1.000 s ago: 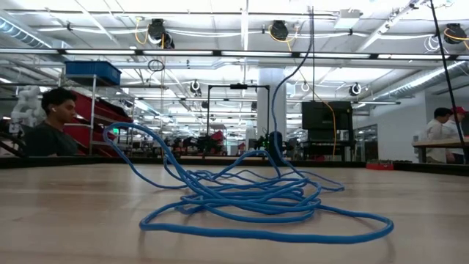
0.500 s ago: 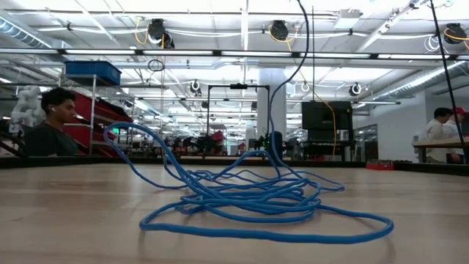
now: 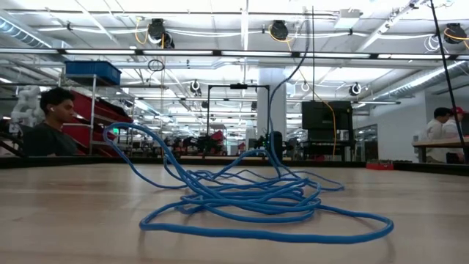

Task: Coil cords
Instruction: Coil the blue wire onto the spool

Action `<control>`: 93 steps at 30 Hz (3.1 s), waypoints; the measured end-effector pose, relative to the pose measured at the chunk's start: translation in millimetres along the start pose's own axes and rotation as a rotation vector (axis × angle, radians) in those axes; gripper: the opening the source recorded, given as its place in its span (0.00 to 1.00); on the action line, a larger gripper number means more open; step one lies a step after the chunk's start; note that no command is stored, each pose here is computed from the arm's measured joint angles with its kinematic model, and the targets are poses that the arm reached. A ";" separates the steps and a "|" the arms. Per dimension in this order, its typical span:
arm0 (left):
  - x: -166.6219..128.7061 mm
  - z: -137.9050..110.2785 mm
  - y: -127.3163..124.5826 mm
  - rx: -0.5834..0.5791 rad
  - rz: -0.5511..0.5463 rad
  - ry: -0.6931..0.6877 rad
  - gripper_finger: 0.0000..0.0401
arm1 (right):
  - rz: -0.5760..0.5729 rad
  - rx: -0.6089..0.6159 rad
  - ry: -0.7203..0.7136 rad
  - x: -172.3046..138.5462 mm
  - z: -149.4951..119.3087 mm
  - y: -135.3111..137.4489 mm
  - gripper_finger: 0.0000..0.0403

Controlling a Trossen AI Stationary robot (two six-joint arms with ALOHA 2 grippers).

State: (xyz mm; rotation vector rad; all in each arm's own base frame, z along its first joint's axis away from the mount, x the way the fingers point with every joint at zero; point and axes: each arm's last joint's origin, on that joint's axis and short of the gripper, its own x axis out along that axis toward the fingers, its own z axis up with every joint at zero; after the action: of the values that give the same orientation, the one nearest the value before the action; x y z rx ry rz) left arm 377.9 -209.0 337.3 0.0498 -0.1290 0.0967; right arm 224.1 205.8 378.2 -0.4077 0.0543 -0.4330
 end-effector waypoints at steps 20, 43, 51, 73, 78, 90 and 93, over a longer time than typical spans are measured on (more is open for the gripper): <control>-5.3 -6.1 -8.9 0.102 -0.057 0.057 0.27 | 0.016 0.015 -0.038 -9.8 8.1 -0.6 0.00; -3.5 -9.7 -8.7 0.084 -0.151 0.077 0.30 | 0.041 0.024 -0.073 -20.6 14.7 -0.7 0.00; -1.7 -10.3 -4.7 0.089 -0.085 0.086 0.41 | 0.043 0.025 -0.076 -20.6 14.9 -0.7 0.00; 14.0 -38.9 -9.4 0.031 0.129 0.020 0.42 | 0.049 0.024 -0.081 -22.7 15.5 -0.3 0.00; 14.2 -39.5 -9.7 0.036 0.113 0.023 0.42 | 0.049 0.023 -0.080 -22.5 15.5 -0.4 0.00; 16.5 -40.2 -7.4 0.066 0.085 0.022 0.42 | 0.048 0.023 -0.080 -22.5 15.5 -0.4 0.00; 18.8 -40.0 -5.7 0.062 0.037 0.009 0.41 | 0.048 0.022 -0.080 -22.5 15.5 -0.4 0.00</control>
State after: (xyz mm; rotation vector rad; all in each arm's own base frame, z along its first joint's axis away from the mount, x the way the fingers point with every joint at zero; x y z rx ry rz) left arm 402.0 -210.7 299.9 0.1089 -0.1175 0.1378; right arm 205.7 220.7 391.8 -0.4006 -0.0184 -0.3690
